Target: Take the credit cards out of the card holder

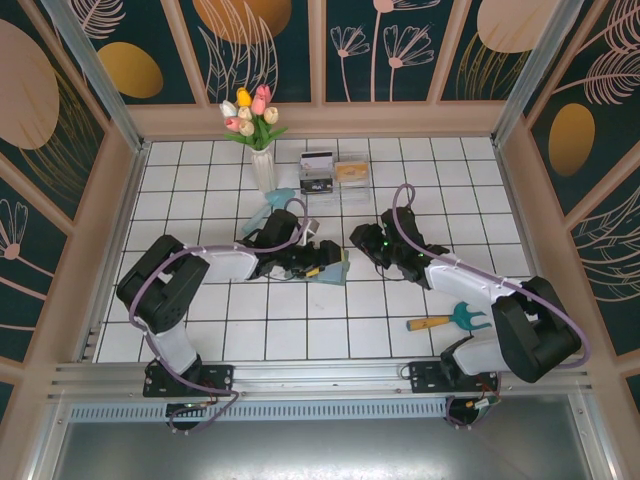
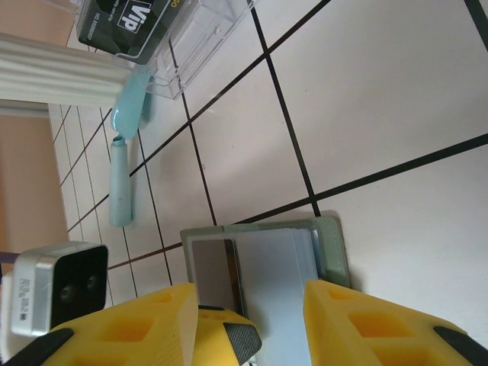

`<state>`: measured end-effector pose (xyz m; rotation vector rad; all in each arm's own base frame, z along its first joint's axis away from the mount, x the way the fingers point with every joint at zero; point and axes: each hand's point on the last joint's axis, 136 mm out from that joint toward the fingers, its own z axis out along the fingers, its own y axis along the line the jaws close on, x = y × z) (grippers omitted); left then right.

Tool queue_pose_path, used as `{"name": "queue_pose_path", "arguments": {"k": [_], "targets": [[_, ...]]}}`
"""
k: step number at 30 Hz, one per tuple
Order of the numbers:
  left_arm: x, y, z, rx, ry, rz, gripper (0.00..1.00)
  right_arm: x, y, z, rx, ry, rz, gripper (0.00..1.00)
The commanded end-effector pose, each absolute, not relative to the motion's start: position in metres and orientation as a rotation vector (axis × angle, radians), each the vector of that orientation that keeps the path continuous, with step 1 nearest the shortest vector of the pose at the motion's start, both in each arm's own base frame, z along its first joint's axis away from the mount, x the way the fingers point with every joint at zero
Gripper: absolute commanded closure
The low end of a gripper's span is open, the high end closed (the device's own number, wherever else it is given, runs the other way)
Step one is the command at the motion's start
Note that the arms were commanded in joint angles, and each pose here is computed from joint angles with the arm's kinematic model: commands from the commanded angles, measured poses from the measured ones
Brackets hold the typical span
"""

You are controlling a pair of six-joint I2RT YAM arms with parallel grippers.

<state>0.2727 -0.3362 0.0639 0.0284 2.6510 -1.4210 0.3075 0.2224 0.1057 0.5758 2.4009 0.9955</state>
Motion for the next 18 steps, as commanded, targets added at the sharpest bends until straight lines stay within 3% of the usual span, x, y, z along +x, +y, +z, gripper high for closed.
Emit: {"name": "queue_pose_path", "arguments": {"k": [1,12,16,18], "targets": [[0.275,-0.332,0.055,0.046,2.687,-1.337,0.13,0.305,0.217,0.105,0.605,2.398,0.979,0.57],[0.288,-0.327,0.102,0.115,2.590,-1.265,0.14,0.309,0.227,0.107,0.545,2.418,1.010,0.57],[0.302,-0.299,0.105,0.041,2.580,-1.105,0.16,0.314,0.238,0.109,0.487,2.433,1.021,0.57],[0.310,-0.275,0.097,-0.055,2.594,-0.999,0.23,0.313,0.249,0.107,0.451,2.458,1.039,0.59]]}}
